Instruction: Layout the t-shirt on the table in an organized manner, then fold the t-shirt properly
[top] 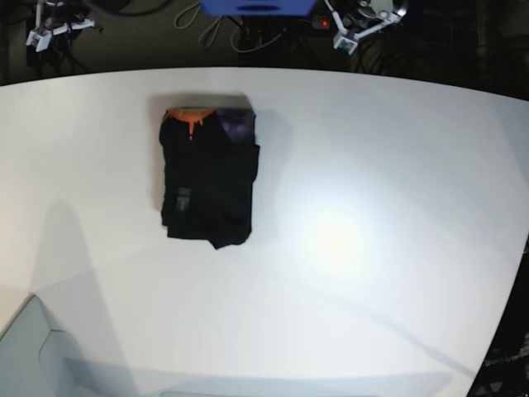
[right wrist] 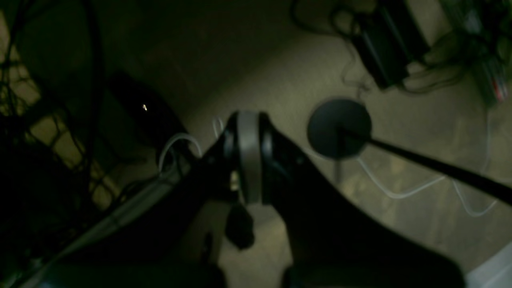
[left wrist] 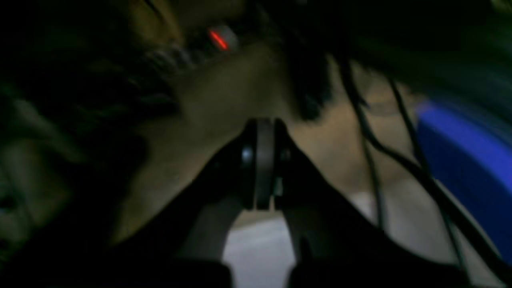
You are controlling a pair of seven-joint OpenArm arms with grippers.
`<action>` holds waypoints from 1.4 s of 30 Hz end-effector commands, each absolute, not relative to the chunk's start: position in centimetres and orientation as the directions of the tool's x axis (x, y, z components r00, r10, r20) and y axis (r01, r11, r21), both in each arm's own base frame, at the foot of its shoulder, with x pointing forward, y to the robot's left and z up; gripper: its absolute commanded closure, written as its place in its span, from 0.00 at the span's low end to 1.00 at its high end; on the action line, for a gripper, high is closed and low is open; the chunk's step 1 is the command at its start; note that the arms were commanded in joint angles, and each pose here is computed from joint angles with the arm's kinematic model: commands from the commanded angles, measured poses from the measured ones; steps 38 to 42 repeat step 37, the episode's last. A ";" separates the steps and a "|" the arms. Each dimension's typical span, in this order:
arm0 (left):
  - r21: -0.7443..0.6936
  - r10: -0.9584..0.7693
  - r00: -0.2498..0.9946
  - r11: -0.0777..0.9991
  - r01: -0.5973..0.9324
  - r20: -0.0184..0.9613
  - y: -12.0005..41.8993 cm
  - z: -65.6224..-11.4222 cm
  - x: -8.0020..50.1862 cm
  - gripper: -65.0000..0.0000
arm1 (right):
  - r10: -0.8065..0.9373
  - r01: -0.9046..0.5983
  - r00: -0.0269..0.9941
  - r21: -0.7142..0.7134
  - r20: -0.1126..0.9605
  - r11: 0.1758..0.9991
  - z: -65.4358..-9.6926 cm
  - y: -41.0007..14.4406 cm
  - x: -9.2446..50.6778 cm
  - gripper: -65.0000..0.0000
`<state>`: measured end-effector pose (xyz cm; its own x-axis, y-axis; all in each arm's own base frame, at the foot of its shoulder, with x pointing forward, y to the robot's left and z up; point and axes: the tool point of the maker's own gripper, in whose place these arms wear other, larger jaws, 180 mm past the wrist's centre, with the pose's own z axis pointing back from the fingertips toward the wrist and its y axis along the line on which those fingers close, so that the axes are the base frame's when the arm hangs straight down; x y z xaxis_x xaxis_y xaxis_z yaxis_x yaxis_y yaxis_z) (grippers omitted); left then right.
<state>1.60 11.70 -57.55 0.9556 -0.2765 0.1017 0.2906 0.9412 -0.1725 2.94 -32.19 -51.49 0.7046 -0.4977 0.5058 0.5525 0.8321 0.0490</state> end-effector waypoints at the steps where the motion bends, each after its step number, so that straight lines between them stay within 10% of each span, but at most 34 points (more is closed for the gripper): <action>1: -0.169 -0.247 0.961 0.949 0.266 0.127 12.1 -57.8 2.6 1.00 | -0.496 0.556 0.697 0.048 0.517 0.830 -51.3 -32.6 2.7 1.00; 14: -0.355 0.192 0.974 0.925 -0.137 0.123 15.2 -63.7 5.3 1.00 | -0.641 0.601 0.658 0.237 0.396 0.763 -58.6 -27.5 2.6 1.00; 20: -0.084 0.261 0.936 0.965 -0.248 0.235 20.6 -65.0 7.4 1.00 | -0.616 0.531 0.722 0.319 0.314 0.785 -61.6 -23.6 1.9 1.00; 29: 0.296 0.100 0.967 0.940 -0.170 0.236 26.0 -64.3 7.1 1.00 | -0.160 0.216 0.928 -0.136 0.337 0.967 -63.5 -25.2 -2.4 1.00; 42: 0.268 0.072 0.958 0.952 -0.150 0.279 24.0 -64.6 7.4 1.00 | 0.155 -0.040 0.954 -0.404 0.256 0.914 -63.0 -27.4 -1.6 1.00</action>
